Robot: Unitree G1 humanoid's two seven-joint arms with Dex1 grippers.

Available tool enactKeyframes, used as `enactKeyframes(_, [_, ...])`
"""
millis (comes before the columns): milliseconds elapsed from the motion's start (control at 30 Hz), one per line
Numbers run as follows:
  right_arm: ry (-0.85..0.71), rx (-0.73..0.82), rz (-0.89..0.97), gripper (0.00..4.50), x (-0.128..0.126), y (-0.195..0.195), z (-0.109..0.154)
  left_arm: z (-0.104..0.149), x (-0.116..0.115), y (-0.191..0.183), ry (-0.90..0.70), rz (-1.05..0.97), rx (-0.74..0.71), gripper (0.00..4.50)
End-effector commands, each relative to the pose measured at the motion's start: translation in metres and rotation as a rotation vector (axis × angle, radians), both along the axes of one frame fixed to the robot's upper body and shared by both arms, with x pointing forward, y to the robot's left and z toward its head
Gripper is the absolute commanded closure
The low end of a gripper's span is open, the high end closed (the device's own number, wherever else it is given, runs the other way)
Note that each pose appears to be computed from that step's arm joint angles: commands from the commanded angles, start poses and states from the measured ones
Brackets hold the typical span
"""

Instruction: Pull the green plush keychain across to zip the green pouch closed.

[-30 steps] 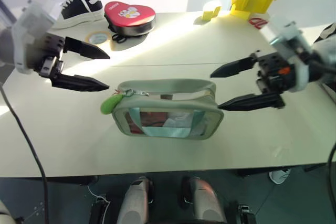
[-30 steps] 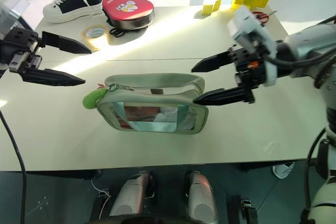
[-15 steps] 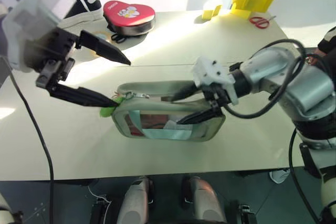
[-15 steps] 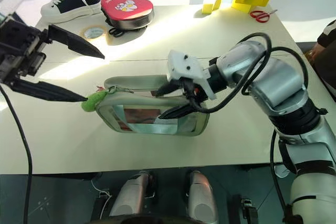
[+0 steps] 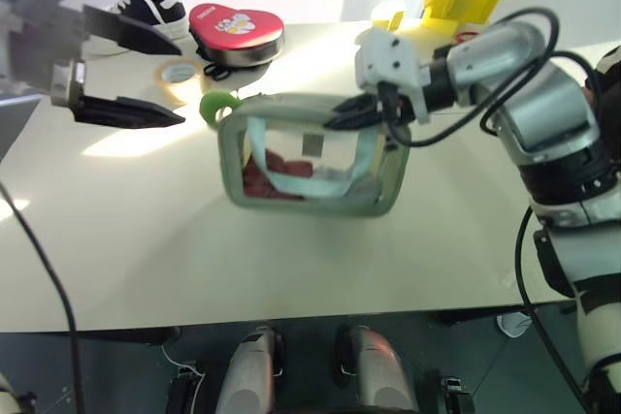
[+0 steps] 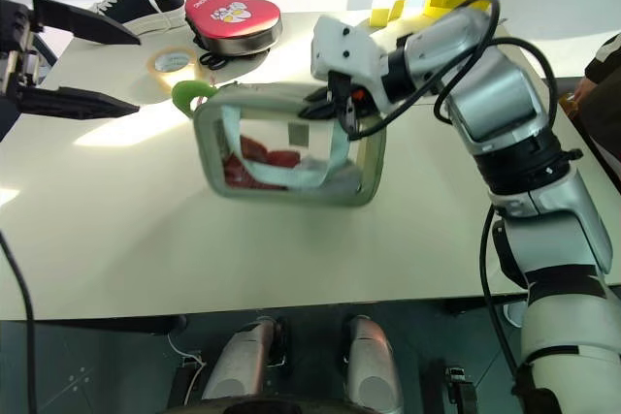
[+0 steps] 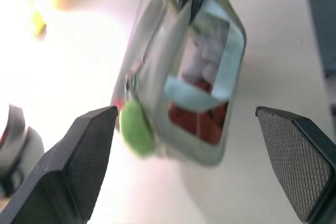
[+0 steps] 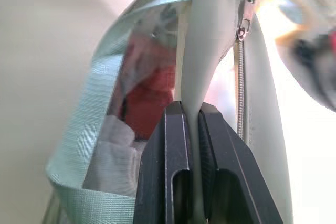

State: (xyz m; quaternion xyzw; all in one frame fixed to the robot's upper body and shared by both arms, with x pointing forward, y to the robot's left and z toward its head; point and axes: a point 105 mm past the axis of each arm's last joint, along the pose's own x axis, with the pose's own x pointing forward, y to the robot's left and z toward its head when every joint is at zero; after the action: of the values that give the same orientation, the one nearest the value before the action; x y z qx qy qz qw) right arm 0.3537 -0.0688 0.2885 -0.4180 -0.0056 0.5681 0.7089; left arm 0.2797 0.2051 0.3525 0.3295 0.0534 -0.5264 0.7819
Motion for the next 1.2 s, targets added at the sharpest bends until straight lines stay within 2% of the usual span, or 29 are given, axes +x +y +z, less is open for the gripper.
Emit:
enactKeyframes(33, [-0.174,-0.055,0.043,4.43,0.013,0.009,0.004,0.003,0.000,-0.001,-0.040,-0.010,0.013,0.00])
enactKeyframes(233, [-0.178,-0.087,0.086,4.43,0.030,0.024,-0.028,-0.001,0.000,-0.013,-0.030,-0.053,-0.003,0.00])
enactKeyframes(400, [-0.171,-0.102,0.089,4.43,0.036,0.022,-0.037,-0.003,0.000,-0.014,-0.028,-0.049,-0.011,0.00])
enactKeyframes(500, [-0.175,-0.084,0.047,3.44,0.042,0.013,-0.031,-0.003,0.001,-0.013,-0.032,-0.035,-0.028,0.00])
enactKeyframes(600, [-0.212,-0.042,0.015,1.99,0.040,0.005,-0.011,-0.003,0.007,-0.003,-0.051,0.028,-0.052,0.00])
enactKeyframes(733, [-0.238,0.005,-0.025,1.99,0.030,-0.010,0.010,-0.004,0.017,0.016,-0.065,0.127,-0.104,0.00])
enactKeyframes(833, [-0.242,0.003,-0.064,1.99,0.020,-0.025,0.014,-0.011,0.029,0.034,-0.085,0.221,-0.154,0.00])
enactKeyframes(1000, [-0.189,-0.027,-0.095,1.99,0.012,-0.032,-0.010,-0.025,0.049,0.040,-0.080,0.274,-0.239,0.00])
enactKeyframes(1133, [-0.152,-0.035,-0.116,1.99,0.017,-0.029,-0.032,-0.035,0.067,0.032,-0.064,0.272,-0.293,0.00])
enactKeyframes(1167, [-0.143,-0.037,-0.126,2.50,0.020,-0.030,-0.038,-0.038,0.071,0.026,-0.053,0.261,-0.304,0.00])
enactKeyframes(1200, [-0.139,-0.043,-0.132,2.82,0.022,-0.030,-0.042,-0.041,0.074,0.021,-0.042,0.246,-0.311,0.00])
